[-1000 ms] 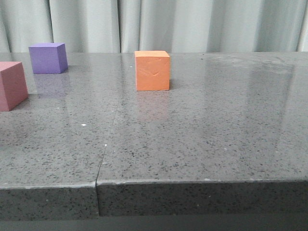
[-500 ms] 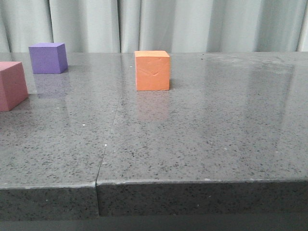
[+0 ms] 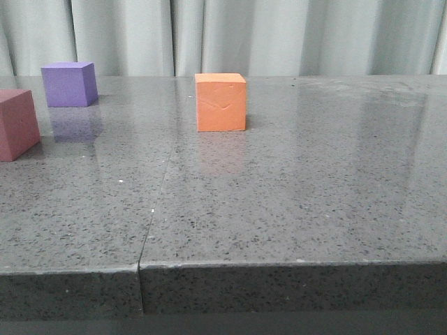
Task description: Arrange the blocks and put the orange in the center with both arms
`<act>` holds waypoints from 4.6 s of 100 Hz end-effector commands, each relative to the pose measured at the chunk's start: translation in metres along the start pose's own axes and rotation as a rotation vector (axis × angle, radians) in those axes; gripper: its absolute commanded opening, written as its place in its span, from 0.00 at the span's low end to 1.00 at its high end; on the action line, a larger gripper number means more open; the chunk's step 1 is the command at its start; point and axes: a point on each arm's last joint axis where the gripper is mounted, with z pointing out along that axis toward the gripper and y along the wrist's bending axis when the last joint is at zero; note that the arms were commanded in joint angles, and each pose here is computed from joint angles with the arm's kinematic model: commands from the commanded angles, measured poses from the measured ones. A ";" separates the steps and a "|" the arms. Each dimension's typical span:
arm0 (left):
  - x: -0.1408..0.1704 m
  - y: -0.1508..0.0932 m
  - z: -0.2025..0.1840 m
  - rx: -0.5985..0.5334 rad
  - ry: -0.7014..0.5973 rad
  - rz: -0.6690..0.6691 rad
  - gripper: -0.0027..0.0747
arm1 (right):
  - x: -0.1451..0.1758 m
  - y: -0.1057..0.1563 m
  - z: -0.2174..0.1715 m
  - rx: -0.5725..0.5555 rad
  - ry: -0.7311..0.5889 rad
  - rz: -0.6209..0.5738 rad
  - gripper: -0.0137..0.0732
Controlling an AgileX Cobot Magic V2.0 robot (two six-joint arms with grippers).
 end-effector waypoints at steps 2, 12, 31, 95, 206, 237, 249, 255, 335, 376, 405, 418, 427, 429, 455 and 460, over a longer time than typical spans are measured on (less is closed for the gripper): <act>-0.021 0.004 -0.008 -0.004 -0.078 0.109 0.86 | -0.013 0.003 -0.004 -0.021 -0.088 -0.019 0.08; -0.027 0.007 0.005 0.031 -0.058 0.225 0.86 | -0.013 0.003 -0.004 -0.021 -0.088 -0.019 0.08; -0.040 -0.004 0.031 0.100 -0.065 0.428 0.86 | -0.013 0.003 -0.004 -0.021 -0.088 -0.019 0.08; -0.082 -0.079 0.131 0.342 -0.091 0.597 0.86 | -0.013 0.003 -0.004 -0.021 -0.088 -0.019 0.08; -0.059 -0.107 0.213 0.449 -0.009 0.566 0.86 | -0.013 0.003 -0.004 -0.021 -0.088 -0.019 0.08; -0.057 -0.108 0.213 0.465 0.003 0.567 0.86 | -0.013 0.003 -0.004 -0.021 -0.088 -0.019 0.08; -0.057 -0.108 0.213 0.465 0.003 0.567 0.79 | -0.013 0.003 -0.004 -0.021 -0.088 -0.019 0.08; -0.057 -0.108 0.213 0.465 0.003 0.567 0.72 | -0.013 0.003 -0.004 -0.021 -0.088 -0.019 0.08; -0.081 -0.090 0.172 0.325 -0.021 0.267 0.36 | -0.013 0.003 -0.004 -0.021 -0.088 -0.019 0.08; -0.083 -0.044 0.117 0.043 0.048 -0.159 0.36 | -0.013 0.003 -0.004 -0.021 -0.088 -0.019 0.08; -0.060 -0.010 0.102 -0.141 0.200 -0.357 0.36 | -0.013 0.003 -0.004 -0.021 -0.088 -0.019 0.08; -0.048 0.002 0.104 -0.204 0.236 -0.419 0.36 | -0.013 0.003 -0.004 -0.021 -0.088 -0.019 0.08; -0.036 0.009 0.109 -0.260 0.269 -0.475 0.36 | -0.013 0.003 -0.004 -0.021 -0.088 -0.019 0.08; -0.033 0.011 0.110 -0.269 0.276 -0.482 0.36 | -0.013 0.003 -0.004 -0.021 -0.088 -0.019 0.08; -0.009 0.010 0.129 -0.305 0.300 -0.563 0.36 | -0.013 0.003 -0.004 -0.021 -0.088 -0.019 0.08; -0.005 0.012 0.132 -0.333 0.300 -0.582 0.36 | -0.013 0.003 -0.004 -0.021 -0.088 -0.019 0.08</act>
